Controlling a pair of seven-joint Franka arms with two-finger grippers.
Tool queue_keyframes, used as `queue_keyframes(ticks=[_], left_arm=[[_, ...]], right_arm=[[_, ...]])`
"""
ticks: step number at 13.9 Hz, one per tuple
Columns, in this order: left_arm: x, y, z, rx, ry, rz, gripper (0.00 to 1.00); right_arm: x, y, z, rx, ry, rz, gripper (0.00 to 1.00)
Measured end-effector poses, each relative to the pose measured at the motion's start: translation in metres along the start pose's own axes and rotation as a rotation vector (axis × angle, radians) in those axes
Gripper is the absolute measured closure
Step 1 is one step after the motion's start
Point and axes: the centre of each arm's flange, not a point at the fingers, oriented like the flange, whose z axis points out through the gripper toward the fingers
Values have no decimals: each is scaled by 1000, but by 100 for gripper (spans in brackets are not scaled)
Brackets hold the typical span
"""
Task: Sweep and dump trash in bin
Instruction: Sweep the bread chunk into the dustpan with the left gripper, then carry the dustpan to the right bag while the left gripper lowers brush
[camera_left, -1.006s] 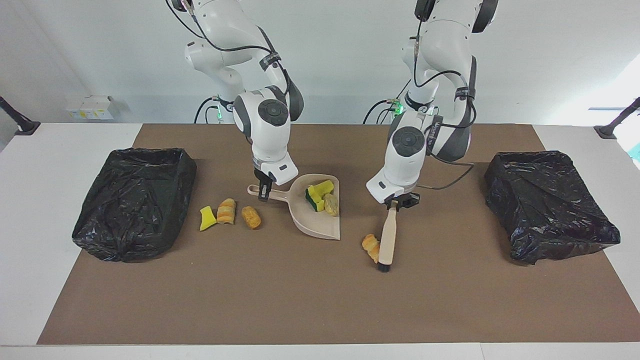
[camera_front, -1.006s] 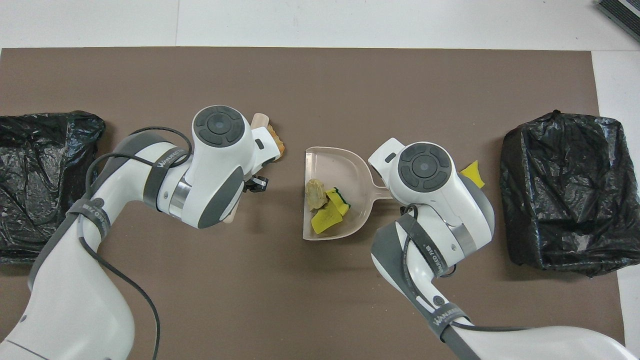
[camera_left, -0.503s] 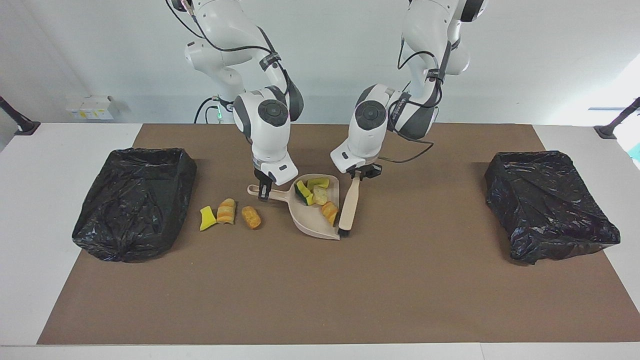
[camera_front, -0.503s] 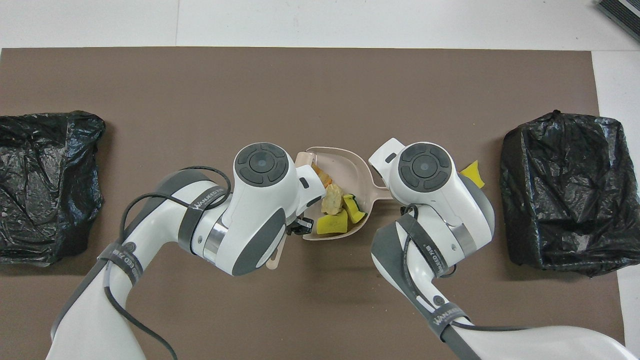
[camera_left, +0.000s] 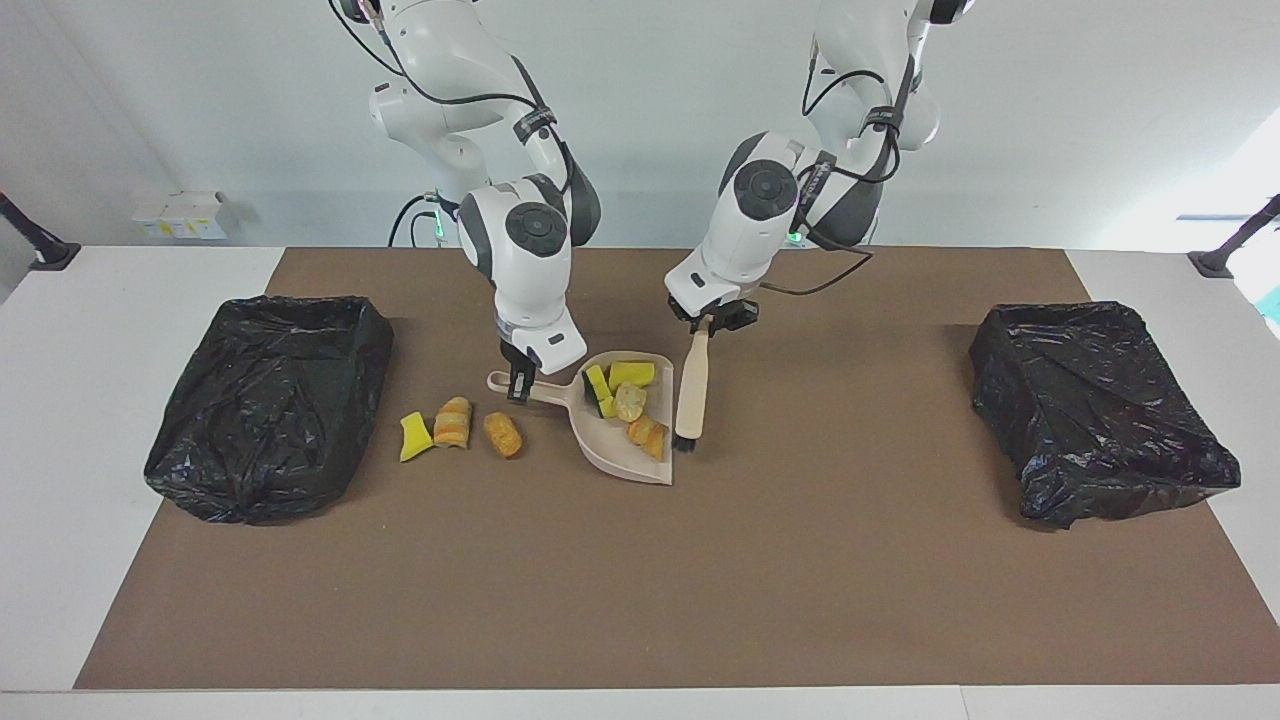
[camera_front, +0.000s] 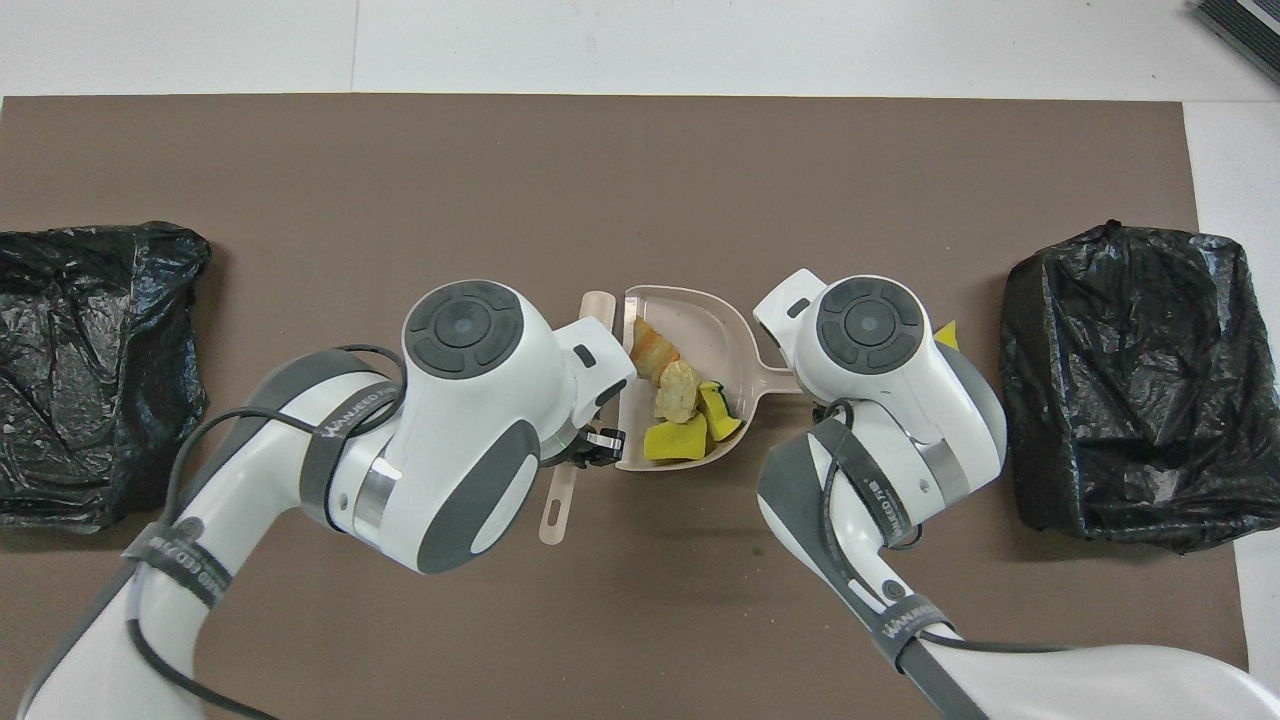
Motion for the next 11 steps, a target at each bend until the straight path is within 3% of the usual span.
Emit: queue_keyframes(ticks=[3, 5, 8, 11], left_arm=[[-33, -17, -61, 13, 4, -115, 74], [-58, -18, -72, 40, -10, -208, 74], [-87, -14, -33, 60, -13, -230, 74], [-114, 11, 28, 87, -22, -180, 74]], right_arm=[[-30, 15, -8, -2, 0, 6, 67], [-48, 23, -22, 11, -7, -4, 67], [-83, 39, -55, 43, -10, -39, 67], [-141, 56, -85, 38, -4, -33, 67]])
